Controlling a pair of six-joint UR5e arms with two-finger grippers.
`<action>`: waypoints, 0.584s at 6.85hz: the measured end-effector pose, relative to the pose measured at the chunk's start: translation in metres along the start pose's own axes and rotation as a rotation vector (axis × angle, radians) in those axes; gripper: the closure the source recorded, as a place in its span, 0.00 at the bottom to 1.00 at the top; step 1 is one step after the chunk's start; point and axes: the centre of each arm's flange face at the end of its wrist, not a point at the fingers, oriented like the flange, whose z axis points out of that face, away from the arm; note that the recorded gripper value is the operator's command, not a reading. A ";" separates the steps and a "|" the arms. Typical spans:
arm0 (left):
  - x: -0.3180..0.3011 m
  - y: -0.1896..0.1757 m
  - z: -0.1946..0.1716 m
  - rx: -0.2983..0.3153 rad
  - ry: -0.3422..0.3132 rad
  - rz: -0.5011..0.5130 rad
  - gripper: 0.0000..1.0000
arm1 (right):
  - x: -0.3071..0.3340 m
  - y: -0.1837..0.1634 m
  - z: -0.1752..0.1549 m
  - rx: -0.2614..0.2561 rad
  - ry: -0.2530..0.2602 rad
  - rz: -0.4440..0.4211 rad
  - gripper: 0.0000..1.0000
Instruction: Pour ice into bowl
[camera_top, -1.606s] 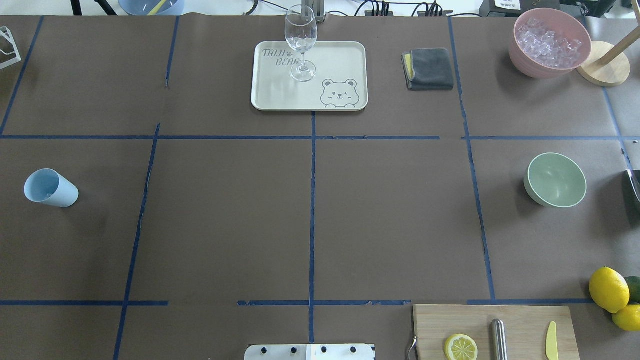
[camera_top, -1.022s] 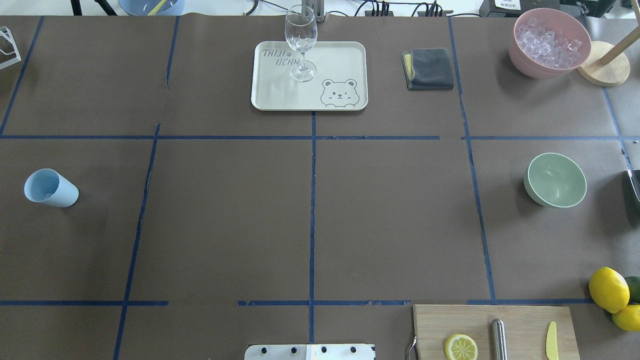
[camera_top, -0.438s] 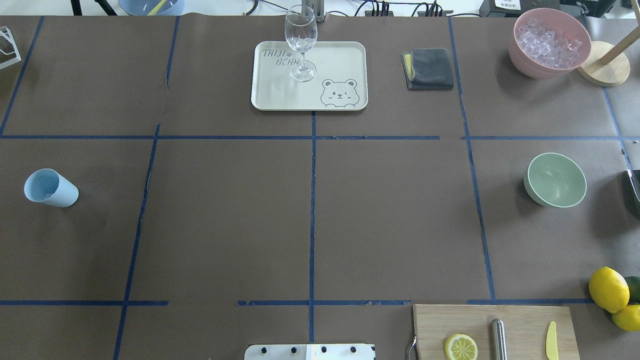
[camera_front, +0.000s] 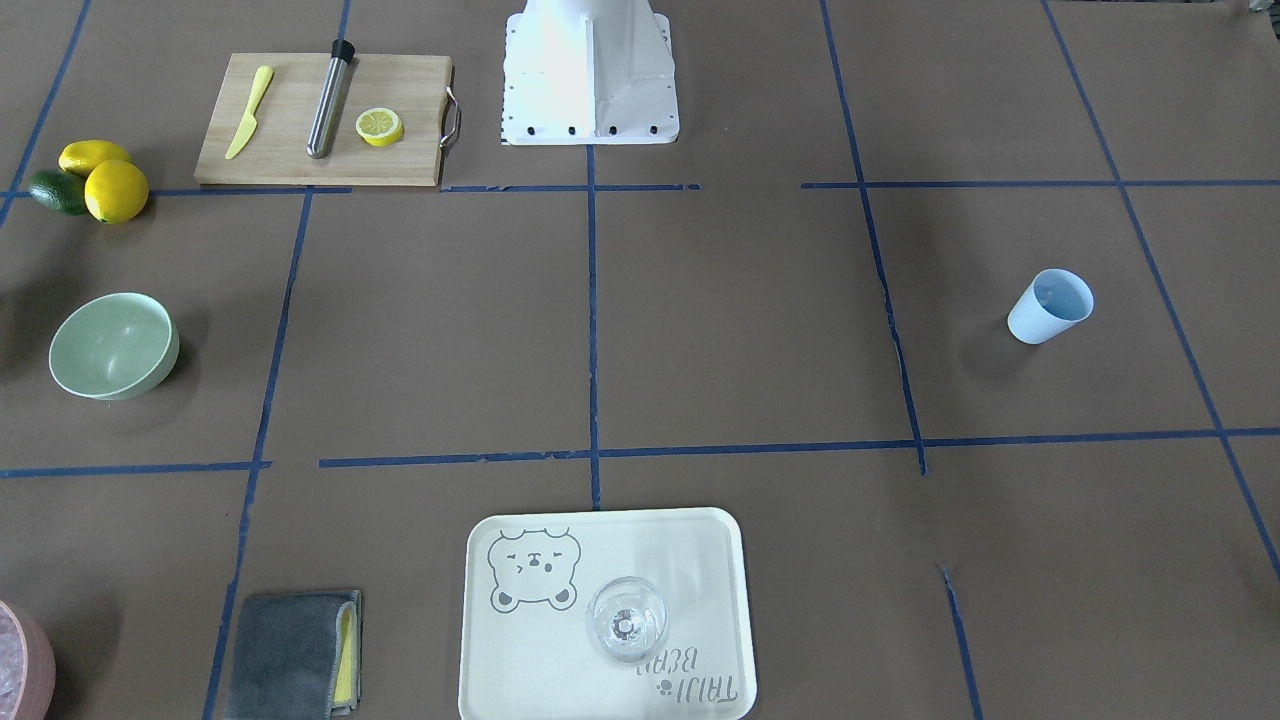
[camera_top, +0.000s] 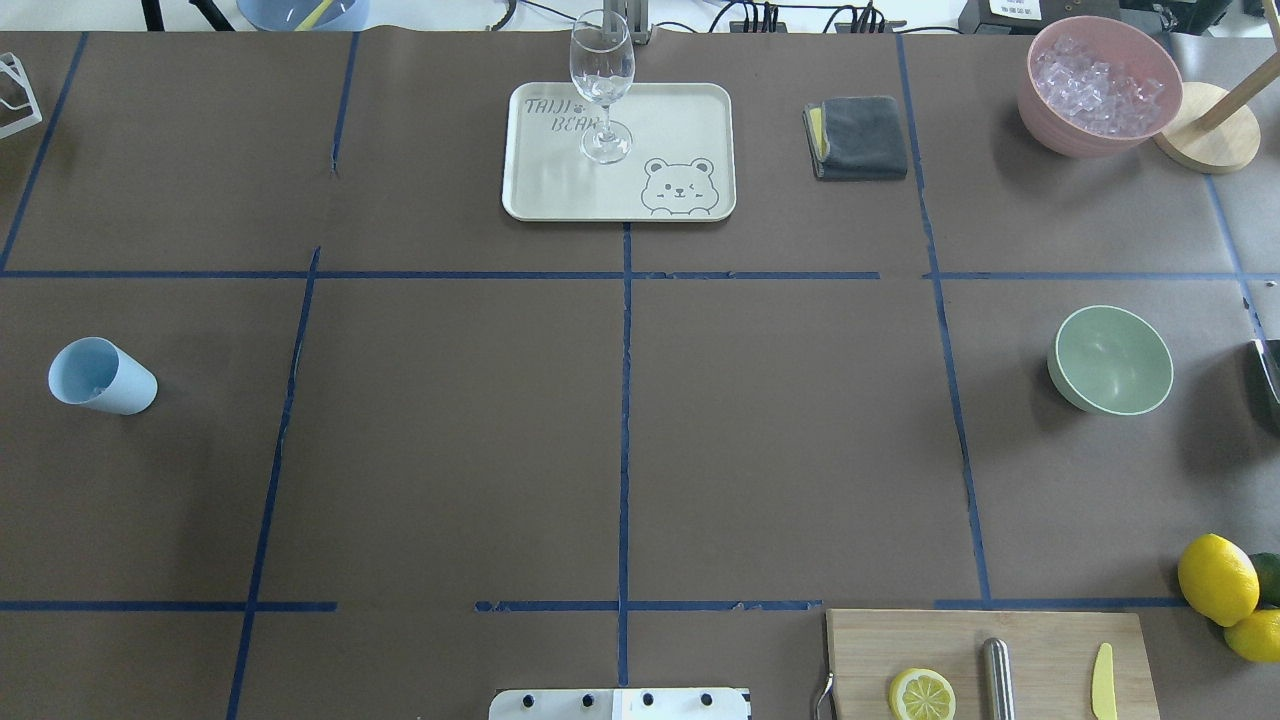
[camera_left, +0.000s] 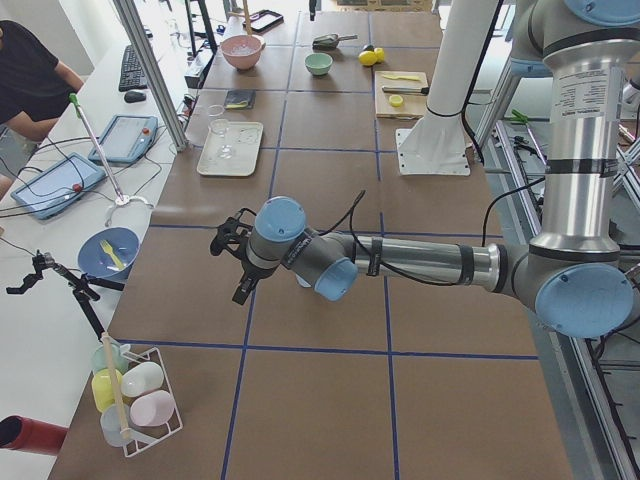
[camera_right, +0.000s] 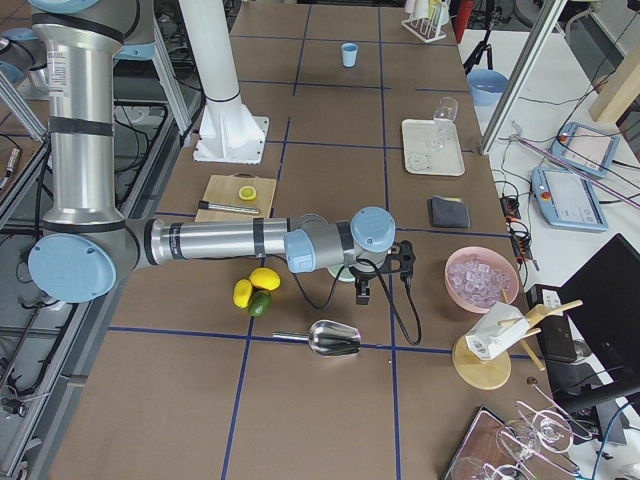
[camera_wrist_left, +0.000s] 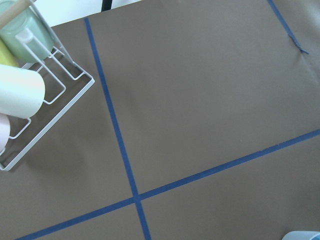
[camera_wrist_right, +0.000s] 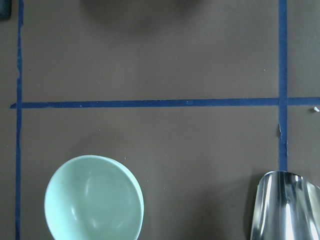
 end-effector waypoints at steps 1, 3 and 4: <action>0.022 0.011 0.014 0.042 -0.007 -0.023 0.00 | -0.016 0.003 0.023 0.039 0.014 0.020 0.00; 0.050 0.013 0.016 0.091 0.002 -0.057 0.00 | -0.020 0.020 0.073 0.104 -0.033 0.047 0.00; 0.063 0.011 0.016 0.109 0.000 -0.077 0.00 | -0.020 0.032 0.102 0.121 -0.064 0.059 0.00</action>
